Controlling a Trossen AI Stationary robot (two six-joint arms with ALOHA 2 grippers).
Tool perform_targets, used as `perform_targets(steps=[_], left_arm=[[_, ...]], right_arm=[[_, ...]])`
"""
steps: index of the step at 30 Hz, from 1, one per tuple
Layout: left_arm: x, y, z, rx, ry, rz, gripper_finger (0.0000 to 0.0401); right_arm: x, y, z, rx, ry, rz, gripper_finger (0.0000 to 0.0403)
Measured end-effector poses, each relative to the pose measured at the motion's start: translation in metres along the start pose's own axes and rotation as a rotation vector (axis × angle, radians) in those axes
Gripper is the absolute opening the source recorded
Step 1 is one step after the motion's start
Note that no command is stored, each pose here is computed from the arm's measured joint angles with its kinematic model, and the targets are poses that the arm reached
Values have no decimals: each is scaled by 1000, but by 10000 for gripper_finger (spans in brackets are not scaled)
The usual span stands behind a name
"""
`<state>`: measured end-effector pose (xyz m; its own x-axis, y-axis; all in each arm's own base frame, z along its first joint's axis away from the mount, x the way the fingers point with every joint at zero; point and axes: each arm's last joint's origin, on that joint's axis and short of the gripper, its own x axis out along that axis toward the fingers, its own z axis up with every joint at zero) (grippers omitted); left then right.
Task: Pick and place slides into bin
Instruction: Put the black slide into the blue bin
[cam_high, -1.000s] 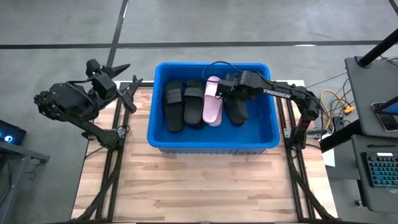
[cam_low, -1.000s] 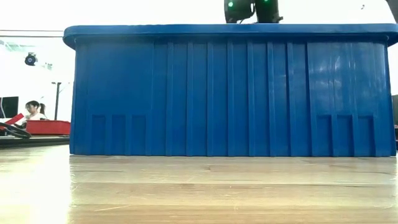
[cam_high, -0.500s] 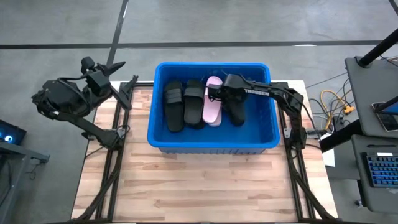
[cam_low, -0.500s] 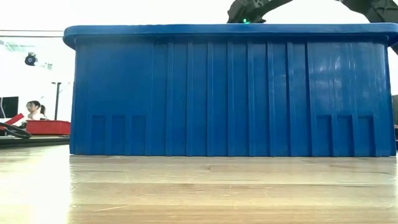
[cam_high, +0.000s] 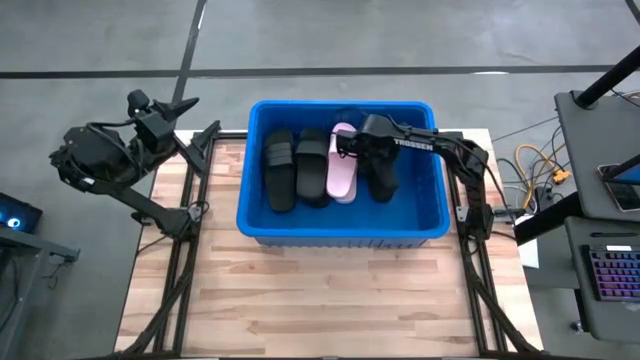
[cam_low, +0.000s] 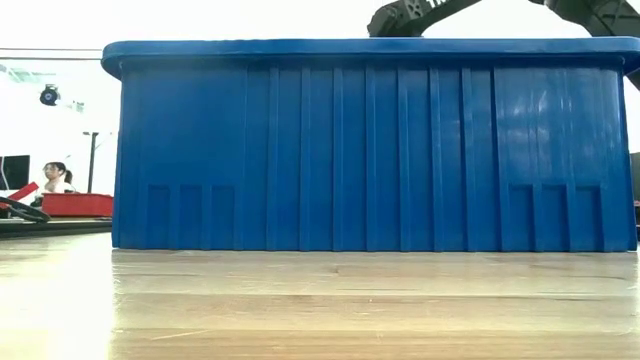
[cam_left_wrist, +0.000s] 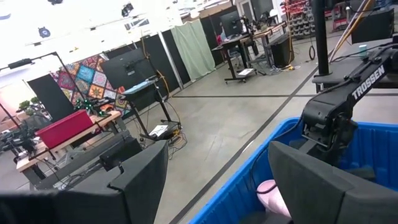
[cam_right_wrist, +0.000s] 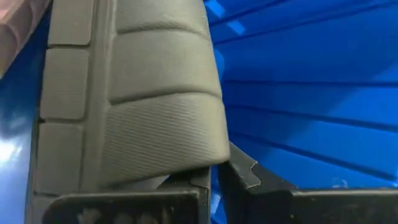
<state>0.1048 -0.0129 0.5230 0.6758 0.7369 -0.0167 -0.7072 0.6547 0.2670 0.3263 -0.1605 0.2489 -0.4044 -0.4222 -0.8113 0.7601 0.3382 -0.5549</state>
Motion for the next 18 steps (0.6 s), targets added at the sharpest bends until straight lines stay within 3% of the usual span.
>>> perform_targets(steps=[8,18], left_arm=[[0,0,0,1,0,-1,262],[0,0,-1,9,3,-3,262]], right_arm=[[-10,-14,-2,63,-31,3,8],[-6,-12,1,46,-33,8,8]])
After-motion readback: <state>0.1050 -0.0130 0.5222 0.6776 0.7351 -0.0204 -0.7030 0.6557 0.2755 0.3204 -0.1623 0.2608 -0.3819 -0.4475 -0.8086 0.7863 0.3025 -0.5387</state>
